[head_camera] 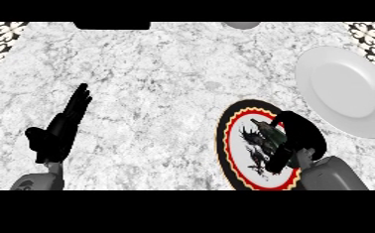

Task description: Pick the eggplant from the plate and place it in the plate

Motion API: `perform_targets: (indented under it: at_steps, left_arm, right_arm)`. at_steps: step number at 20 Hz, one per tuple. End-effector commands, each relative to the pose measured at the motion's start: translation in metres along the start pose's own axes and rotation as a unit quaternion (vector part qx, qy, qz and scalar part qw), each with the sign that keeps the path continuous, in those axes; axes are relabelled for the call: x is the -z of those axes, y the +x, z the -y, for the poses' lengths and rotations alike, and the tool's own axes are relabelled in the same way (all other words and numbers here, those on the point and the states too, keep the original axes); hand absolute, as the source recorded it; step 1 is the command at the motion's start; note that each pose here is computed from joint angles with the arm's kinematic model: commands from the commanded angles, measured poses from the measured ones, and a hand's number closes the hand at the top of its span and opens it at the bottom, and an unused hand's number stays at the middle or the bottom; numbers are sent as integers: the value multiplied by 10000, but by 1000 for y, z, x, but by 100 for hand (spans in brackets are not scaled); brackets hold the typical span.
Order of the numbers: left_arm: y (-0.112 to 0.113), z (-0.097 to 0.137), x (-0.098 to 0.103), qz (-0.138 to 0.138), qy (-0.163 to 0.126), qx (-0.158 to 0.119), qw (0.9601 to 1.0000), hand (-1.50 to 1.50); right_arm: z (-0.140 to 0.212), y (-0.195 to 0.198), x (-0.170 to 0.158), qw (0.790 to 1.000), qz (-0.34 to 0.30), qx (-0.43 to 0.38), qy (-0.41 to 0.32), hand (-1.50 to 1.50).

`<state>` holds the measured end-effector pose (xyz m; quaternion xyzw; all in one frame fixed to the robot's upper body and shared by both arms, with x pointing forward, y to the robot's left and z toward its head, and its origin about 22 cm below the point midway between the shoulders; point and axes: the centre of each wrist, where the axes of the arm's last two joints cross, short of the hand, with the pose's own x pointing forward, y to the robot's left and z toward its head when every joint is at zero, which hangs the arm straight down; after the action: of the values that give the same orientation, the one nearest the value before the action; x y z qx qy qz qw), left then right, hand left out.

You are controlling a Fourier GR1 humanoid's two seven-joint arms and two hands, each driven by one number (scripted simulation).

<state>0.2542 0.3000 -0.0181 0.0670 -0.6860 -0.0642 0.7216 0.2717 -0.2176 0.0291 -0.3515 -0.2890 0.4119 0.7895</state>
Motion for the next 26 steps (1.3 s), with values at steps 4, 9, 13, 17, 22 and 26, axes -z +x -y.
perform_targets:
  at_steps: [4,9,13,17,22,26]
  left_arm:
    - [-9,-18,-10,-70,252,-18,9997,0]
    - [-17,-21,-21,-191,582,-72,9981,0]
    - [-15,-27,-21,-201,476,12,9987,0]
    - [-14,-13,-18,-76,248,42,9997,0]
    - [-9,-5,-9,-101,72,-121,9999,0]
    - [-5,2,-5,-38,98,-14,9999,0]
  right_arm:
    - [38,-127,11,9962,-322,219,-773,150]
    - [91,-224,0,9760,-664,674,-1962,150]
    - [99,-295,-16,9573,-422,581,-2799,150]
    - [110,-355,-44,9433,-109,867,-3203,150]
    - [117,-381,-79,9213,209,936,-3769,150]
    - [157,-369,-95,8863,490,1112,-4469,150]
